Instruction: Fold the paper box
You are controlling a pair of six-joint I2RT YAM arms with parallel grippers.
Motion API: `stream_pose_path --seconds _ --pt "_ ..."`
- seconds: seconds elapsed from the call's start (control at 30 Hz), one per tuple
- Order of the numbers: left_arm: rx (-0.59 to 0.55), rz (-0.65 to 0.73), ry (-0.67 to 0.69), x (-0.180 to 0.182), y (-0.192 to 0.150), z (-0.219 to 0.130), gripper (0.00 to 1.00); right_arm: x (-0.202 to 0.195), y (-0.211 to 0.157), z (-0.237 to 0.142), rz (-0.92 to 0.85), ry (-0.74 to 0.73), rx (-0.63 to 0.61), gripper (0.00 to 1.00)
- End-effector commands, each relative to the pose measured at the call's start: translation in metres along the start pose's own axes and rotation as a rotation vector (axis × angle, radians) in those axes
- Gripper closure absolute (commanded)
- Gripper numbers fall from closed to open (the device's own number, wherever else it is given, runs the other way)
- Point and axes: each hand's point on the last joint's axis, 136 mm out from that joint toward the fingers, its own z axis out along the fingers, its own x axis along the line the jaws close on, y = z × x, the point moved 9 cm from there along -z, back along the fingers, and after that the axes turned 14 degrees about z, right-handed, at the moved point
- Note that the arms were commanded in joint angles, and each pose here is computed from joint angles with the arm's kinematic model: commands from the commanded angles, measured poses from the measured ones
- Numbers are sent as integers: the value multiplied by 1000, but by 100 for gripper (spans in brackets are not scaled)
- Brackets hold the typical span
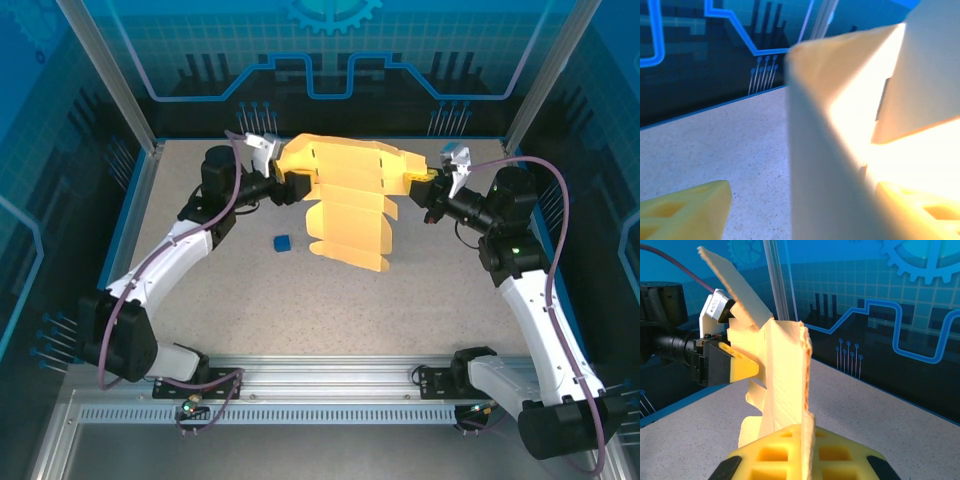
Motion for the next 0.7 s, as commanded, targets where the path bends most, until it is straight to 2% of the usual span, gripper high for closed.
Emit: stream_pose_path --seconds 0.0,0.13,0.23,0.5,0.6,0.67 --pt "-83 34 -94 -5 21 0 37 0 2 -4 0 7 -29 100" --pt "-98 31 -116 -8 21 -2 56 -7 1 -2 20 -14 -32 100" --pt "-97 20 -111 -7 19 -4 62 -13 0 -1 45 -32 -40 100" --pt "-104 27 -89 -9 16 -15 92 -29 -9 3 90 -76 -42 100" --pt "-95 48 -81 -11 16 -20 100 -34 -14 4 94 -105 -31 99" --pt "-83 65 -70 -13 14 -23 100 -37 -18 5 88 -134 -15 93"
